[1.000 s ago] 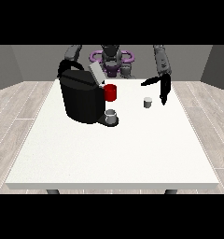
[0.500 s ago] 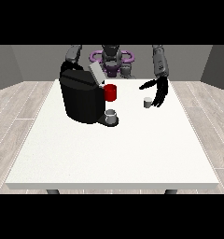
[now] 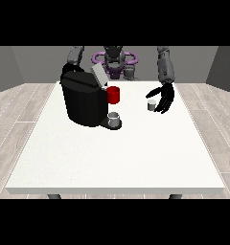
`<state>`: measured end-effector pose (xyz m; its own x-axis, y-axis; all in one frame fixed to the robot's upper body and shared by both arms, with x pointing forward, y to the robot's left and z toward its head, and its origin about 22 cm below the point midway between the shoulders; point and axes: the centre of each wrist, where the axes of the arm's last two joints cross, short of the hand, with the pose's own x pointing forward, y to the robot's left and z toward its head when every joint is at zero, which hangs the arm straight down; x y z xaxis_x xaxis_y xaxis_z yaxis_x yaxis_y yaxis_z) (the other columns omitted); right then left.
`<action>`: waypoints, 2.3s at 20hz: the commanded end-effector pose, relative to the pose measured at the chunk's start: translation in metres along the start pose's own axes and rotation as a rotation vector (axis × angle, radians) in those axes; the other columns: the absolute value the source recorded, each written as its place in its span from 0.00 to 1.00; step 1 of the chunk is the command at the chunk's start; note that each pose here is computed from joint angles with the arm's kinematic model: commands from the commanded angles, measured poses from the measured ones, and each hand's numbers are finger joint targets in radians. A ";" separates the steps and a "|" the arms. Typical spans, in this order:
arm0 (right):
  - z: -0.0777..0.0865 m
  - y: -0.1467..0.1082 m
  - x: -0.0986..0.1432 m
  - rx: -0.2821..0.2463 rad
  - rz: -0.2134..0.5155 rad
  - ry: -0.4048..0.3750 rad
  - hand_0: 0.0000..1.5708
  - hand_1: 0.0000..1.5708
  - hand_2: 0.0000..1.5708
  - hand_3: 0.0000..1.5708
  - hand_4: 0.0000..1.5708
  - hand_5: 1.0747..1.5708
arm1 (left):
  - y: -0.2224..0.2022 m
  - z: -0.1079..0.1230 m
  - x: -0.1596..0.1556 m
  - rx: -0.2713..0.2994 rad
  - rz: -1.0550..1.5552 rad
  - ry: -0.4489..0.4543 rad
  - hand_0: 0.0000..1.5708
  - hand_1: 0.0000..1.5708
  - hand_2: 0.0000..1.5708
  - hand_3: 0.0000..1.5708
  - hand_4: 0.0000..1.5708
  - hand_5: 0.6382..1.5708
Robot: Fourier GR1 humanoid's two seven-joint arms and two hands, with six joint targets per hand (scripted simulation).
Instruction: Insert the coffee pod into the coffee machine and close the lid
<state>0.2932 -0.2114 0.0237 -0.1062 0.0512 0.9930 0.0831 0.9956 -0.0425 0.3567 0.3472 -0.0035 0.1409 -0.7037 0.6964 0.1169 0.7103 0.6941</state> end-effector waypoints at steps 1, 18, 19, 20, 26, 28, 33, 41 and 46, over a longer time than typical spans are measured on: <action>-0.002 -0.005 -0.013 -0.014 0.005 0.008 0.00 0.00 0.00 0.00 0.33 1.00 | 0.010 -0.007 0.012 0.010 -0.100 -0.035 0.41 0.41 0.50 0.34 0.00 1.00; -0.002 0.012 0.011 0.023 -0.029 -0.081 0.00 0.00 0.00 0.00 0.27 1.00 | 0.033 -0.017 0.004 0.136 -0.237 -0.046 0.71 0.71 0.75 0.61 0.18 1.00; -0.002 0.005 -0.001 -0.015 -0.030 0.007 0.00 0.00 0.00 0.00 0.26 1.00 | -0.017 -0.022 0.021 0.093 -0.243 -0.068 0.75 0.75 0.82 0.75 0.26 1.00; -0.006 -0.021 0.002 -0.007 -0.055 -0.035 0.00 0.00 0.00 0.00 0.25 1.00 | 0.011 -0.014 0.003 0.140 -0.259 -0.110 0.78 0.78 0.86 0.83 0.30 1.00; 0.013 -0.009 -0.023 -0.007 -0.046 0.069 0.00 0.00 0.00 0.00 0.28 1.00 | 0.038 -0.027 0.035 0.069 -0.197 -0.229 0.92 0.92 0.92 0.88 0.40 1.00; 0.003 -0.003 -0.025 -0.036 -0.023 0.112 0.00 0.00 0.00 0.00 0.32 1.00 | 0.022 -0.037 0.062 -0.006 -0.214 -0.258 0.88 0.88 0.90 0.86 0.37 1.00; 0.006 -0.013 -0.026 0.003 -0.041 0.130 0.00 0.00 0.00 0.00 0.32 1.00 | 0.042 -0.041 0.077 -0.023 -0.204 -0.271 0.80 0.80 0.84 0.83 0.34 1.00; 0.008 0.011 -0.025 0.036 -0.061 0.071 0.00 0.00 0.00 0.00 0.30 1.00 | 0.076 -0.051 0.123 0.050 -0.208 -0.316 0.81 0.81 0.85 0.82 0.35 1.00; -0.005 -0.018 -0.020 0.044 -0.046 0.051 0.00 0.00 0.00 0.00 0.32 1.00 | 0.068 -0.055 0.149 0.065 -0.226 -0.352 0.80 0.80 0.84 0.81 0.34 1.00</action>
<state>0.2969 -0.2184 -0.0040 -0.0425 -0.0037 0.9991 0.0673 0.9977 0.0066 0.4371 0.2963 0.1303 -0.2140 -0.8028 0.5565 0.0767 0.5541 0.8289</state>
